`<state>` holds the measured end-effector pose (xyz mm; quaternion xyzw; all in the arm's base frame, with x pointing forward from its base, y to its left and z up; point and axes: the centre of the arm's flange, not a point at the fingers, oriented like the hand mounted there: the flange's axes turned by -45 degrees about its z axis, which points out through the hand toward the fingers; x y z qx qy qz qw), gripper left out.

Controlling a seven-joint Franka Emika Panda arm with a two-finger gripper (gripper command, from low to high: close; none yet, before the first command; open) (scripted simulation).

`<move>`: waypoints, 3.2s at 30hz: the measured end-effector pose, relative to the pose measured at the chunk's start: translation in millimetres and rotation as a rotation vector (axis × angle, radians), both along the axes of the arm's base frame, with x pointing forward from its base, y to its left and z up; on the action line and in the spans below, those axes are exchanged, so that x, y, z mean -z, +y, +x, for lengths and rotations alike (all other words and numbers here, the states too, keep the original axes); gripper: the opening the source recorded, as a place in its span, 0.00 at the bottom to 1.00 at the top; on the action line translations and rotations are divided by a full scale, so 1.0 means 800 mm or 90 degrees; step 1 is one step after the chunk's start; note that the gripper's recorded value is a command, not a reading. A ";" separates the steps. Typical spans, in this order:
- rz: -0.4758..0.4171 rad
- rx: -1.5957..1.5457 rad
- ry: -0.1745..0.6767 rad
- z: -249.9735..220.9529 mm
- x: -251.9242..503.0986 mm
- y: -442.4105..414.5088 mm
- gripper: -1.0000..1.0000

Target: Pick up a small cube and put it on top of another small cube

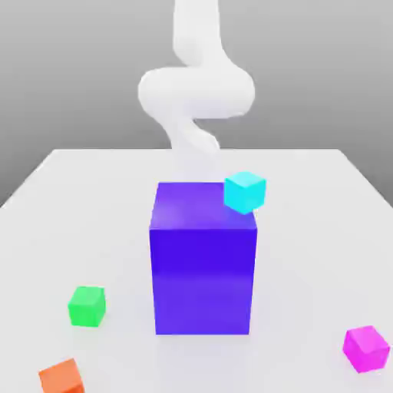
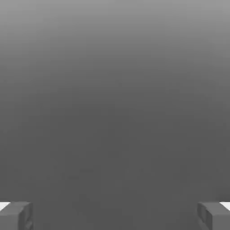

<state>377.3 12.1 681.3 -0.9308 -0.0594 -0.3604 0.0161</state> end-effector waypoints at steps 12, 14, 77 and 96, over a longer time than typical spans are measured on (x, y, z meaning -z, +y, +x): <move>-0.108 -0.396 0.149 0.124 0.219 0.132 0.50; -0.130 -0.458 0.168 0.132 0.259 0.158 0.50; -0.121 -0.404 0.396 -0.041 0.539 -0.335 0.00; -0.324 -0.732 0.368 -0.044 0.569 -0.263 0.00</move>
